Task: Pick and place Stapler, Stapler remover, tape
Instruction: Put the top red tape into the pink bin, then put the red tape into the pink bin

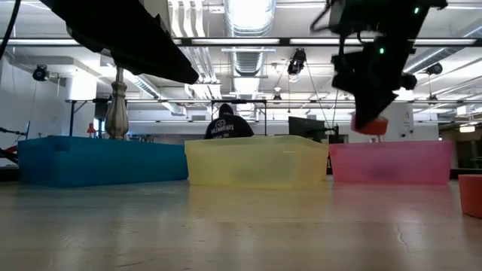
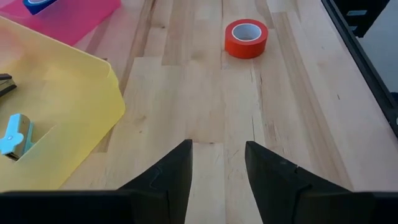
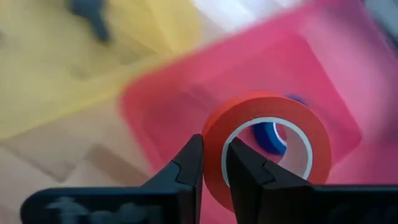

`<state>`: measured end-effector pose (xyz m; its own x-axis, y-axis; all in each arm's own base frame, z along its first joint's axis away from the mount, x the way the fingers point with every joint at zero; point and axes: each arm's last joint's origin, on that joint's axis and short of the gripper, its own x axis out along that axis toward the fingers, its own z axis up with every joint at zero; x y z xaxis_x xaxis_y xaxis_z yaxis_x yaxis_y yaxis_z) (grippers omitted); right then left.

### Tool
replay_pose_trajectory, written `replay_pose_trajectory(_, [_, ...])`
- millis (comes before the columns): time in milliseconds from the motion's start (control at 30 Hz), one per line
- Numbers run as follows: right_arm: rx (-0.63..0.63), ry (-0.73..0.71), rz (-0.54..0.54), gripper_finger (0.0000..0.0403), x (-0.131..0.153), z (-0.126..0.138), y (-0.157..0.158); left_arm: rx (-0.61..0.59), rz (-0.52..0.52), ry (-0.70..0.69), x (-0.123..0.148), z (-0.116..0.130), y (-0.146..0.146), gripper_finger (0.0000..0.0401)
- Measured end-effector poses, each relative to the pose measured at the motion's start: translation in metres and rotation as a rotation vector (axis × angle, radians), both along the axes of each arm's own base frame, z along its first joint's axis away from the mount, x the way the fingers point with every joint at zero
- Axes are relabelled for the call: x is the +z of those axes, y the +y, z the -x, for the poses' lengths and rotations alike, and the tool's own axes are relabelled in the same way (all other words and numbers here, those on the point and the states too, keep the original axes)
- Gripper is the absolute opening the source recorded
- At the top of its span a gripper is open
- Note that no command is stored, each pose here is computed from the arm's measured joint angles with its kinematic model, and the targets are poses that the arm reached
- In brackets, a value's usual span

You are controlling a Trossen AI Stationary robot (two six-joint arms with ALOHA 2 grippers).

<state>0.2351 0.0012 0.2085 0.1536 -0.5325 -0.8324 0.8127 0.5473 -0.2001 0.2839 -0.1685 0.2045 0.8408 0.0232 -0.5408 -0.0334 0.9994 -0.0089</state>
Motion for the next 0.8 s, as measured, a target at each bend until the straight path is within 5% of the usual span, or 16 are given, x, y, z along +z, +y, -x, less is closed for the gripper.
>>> replay_pose_trajectory(333, [-0.068, -0.037, -0.120, 0.0071, -0.042, 0.010, -0.027, 0.006, -0.001, 0.000, 0.000, -0.001, 0.002, 0.0152])
replay_pose_trajectory(800, [0.010, -0.054, -0.109, 0.0155, -0.029, 0.000, -0.025, 0.007, -0.001, 0.000, 0.000, -0.001, 0.002, 0.0152])
